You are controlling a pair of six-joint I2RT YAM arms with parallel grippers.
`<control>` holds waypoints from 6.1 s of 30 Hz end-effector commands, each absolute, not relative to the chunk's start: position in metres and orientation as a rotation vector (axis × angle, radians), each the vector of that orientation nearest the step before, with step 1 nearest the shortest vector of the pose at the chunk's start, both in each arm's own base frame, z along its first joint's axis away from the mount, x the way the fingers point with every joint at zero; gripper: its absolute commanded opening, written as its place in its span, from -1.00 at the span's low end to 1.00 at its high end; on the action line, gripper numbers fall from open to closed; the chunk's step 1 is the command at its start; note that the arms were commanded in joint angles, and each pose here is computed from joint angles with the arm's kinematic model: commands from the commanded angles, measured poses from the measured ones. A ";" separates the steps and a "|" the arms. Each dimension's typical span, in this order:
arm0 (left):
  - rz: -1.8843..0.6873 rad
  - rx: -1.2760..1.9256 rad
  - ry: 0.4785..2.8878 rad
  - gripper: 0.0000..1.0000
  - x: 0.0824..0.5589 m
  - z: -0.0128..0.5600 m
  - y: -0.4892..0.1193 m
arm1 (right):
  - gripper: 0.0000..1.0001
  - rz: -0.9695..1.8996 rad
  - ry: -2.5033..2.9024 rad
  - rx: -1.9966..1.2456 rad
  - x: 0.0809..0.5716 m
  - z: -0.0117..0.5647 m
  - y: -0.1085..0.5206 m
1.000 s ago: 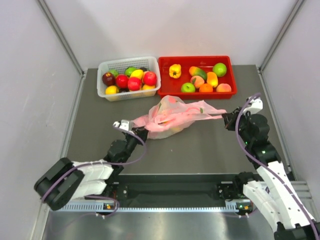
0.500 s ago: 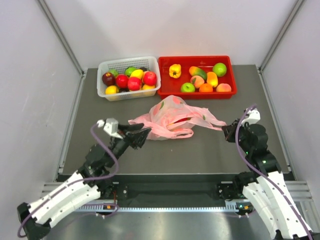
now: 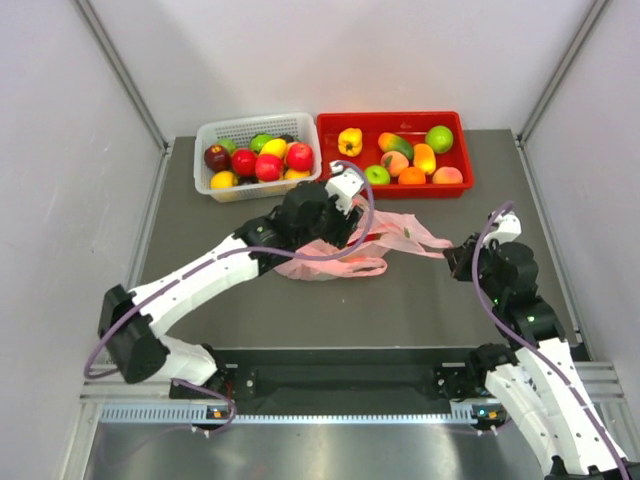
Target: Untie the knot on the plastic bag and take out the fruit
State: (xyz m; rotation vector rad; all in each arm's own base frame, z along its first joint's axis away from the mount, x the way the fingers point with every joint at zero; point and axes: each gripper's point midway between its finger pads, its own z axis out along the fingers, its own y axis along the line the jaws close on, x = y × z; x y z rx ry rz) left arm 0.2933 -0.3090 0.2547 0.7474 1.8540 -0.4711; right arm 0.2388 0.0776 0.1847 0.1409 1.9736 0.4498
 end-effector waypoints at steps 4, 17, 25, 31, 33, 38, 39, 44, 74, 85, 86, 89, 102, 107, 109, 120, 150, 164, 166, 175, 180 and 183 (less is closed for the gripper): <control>-0.323 1.006 1.902 0.55 0.296 0.245 -0.318 | -0.85 0.447 1.878 0.112 0.247 0.235 0.076; 0.076 0.974 1.919 0.98 0.338 0.213 -0.307 | -0.81 0.484 1.830 0.047 0.244 0.274 0.084; 0.158 0.829 1.890 0.98 0.384 0.213 -0.299 | -0.88 0.481 1.830 0.016 0.234 0.277 0.083; 0.065 0.760 1.939 -0.38 0.403 0.215 -0.290 | -0.90 0.470 1.857 0.029 0.232 0.263 0.081; 0.068 0.710 1.914 -1.00 0.406 0.228 -0.282 | -0.92 0.472 1.866 0.043 0.233 0.257 0.081; 0.043 0.629 1.828 -1.00 0.402 0.272 -0.273 | -0.98 0.461 1.930 0.090 0.242 0.228 0.080; 0.025 0.601 1.795 -1.00 0.399 0.291 -0.269 | -0.99 0.457 1.928 0.103 0.246 0.227 0.080; -0.084 0.519 1.656 -1.00 0.375 0.362 -0.256 | -1.00 0.427 2.018 0.153 0.262 0.198 0.079; -0.958 0.972 1.866 -1.00 0.176 0.255 -0.351 | 0.07 0.580 1.852 -0.136 0.239 0.276 0.109; -0.920 0.907 1.940 -1.00 0.180 0.212 -0.347 | 0.15 0.836 1.717 -0.447 0.166 0.310 0.146; -0.921 0.883 1.923 -1.00 0.184 0.218 -0.349 | 0.10 0.879 1.714 -0.491 0.157 0.309 0.151; -0.901 0.808 1.896 -1.00 0.195 0.229 -0.350 | 0.03 0.942 1.700 -0.559 0.144 0.308 0.160; -0.967 0.738 1.814 -1.00 0.239 0.273 -0.418 | 0.22 0.975 1.852 -0.588 0.149 0.271 0.174; -0.985 0.760 1.849 -1.00 0.248 0.268 -0.442 | 0.08 0.952 1.884 -0.587 0.154 0.265 0.177; -1.005 0.750 1.836 -1.00 0.250 0.272 -0.447 | -0.01 0.946 1.936 -0.573 0.160 0.253 0.180; -0.981 0.679 1.795 -1.00 0.249 0.299 -0.419 | -0.73 0.871 2.017 -0.436 0.202 0.212 0.222; -0.785 0.557 2.001 -1.00 0.212 0.186 -0.314 | 0.78 0.359 2.048 0.045 0.271 0.141 0.271; -0.684 0.468 1.984 -1.00 0.226 0.185 -0.294 | 0.17 0.329 2.061 -0.039 0.287 0.125 0.279; -0.672 0.451 1.987 -1.00 0.229 0.183 -0.290 | -0.14 0.340 2.068 -0.063 0.281 0.126 0.276; -0.657 0.387 1.973 -1.00 0.240 0.189 -0.282 | -1.00 0.782 2.097 -0.462 0.212 0.175 0.275; -0.652 0.349 1.960 -1.00 0.249 0.193 -0.277 | -1.00 1.130 1.973 -0.853 0.140 0.217 0.284; -0.672 0.336 1.943 -1.00 0.253 0.197 -0.278 | -1.00 1.210 1.765 -0.869 0.126 0.262 0.279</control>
